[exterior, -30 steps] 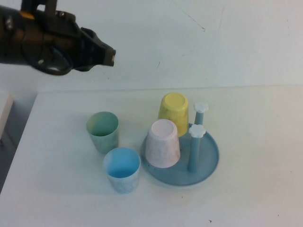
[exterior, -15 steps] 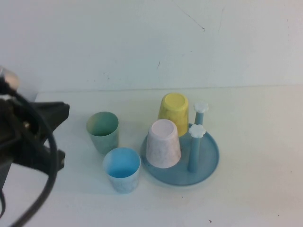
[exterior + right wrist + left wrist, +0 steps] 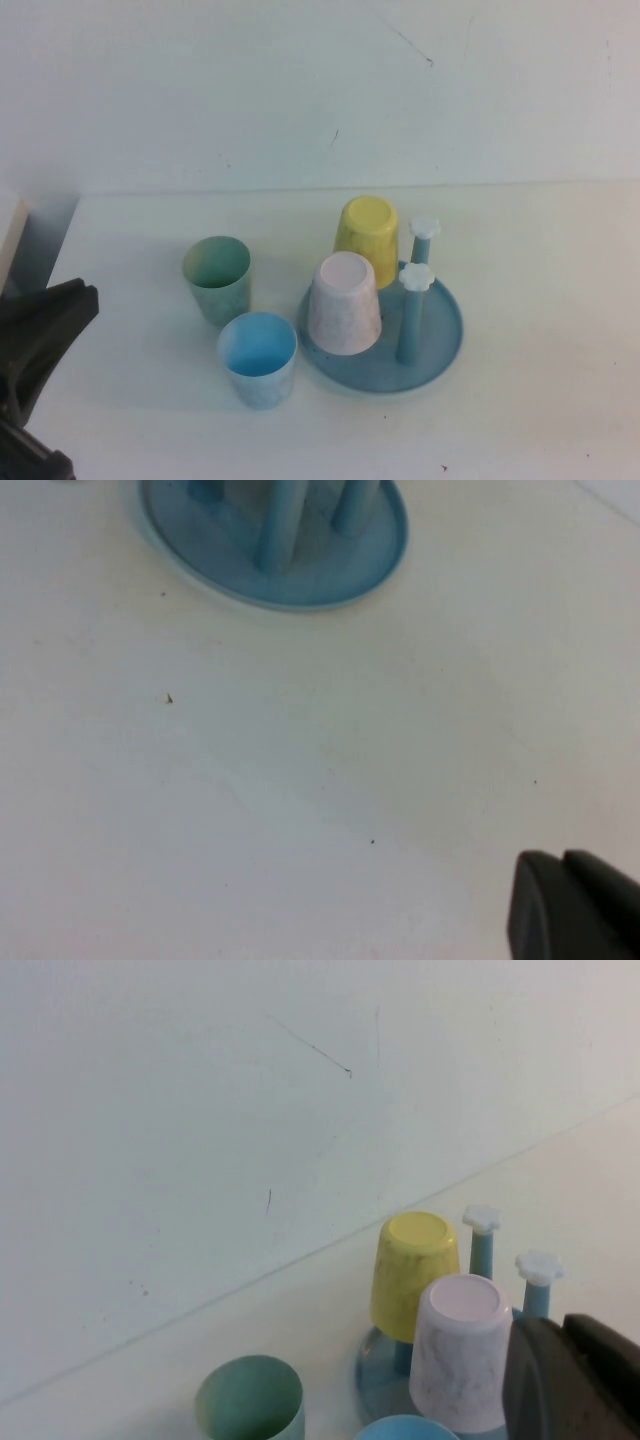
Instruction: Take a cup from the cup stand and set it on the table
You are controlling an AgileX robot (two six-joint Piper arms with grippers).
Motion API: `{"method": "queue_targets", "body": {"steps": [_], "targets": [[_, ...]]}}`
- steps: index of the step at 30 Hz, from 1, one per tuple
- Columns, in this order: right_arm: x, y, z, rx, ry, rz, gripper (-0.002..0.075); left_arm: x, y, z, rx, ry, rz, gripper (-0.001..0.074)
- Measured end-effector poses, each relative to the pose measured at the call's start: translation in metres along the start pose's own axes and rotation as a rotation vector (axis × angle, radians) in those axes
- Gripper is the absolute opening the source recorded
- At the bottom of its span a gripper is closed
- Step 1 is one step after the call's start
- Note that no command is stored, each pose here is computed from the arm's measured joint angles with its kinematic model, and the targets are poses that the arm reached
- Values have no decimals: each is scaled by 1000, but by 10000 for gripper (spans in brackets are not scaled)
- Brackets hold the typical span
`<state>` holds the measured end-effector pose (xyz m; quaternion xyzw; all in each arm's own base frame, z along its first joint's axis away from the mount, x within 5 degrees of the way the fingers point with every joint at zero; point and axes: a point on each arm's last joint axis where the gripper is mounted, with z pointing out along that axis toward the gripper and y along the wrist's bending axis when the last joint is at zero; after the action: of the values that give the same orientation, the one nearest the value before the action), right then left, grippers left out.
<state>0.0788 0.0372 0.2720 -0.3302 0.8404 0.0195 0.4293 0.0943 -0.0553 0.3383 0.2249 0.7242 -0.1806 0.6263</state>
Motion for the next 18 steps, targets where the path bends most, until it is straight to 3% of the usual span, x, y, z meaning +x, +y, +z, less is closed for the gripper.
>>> {"method": "queue_targets", "body": {"steps": [18], "targets": [[0, 1, 0, -7, 4, 9, 2, 0, 0, -1, -2, -10, 4, -1]]}}
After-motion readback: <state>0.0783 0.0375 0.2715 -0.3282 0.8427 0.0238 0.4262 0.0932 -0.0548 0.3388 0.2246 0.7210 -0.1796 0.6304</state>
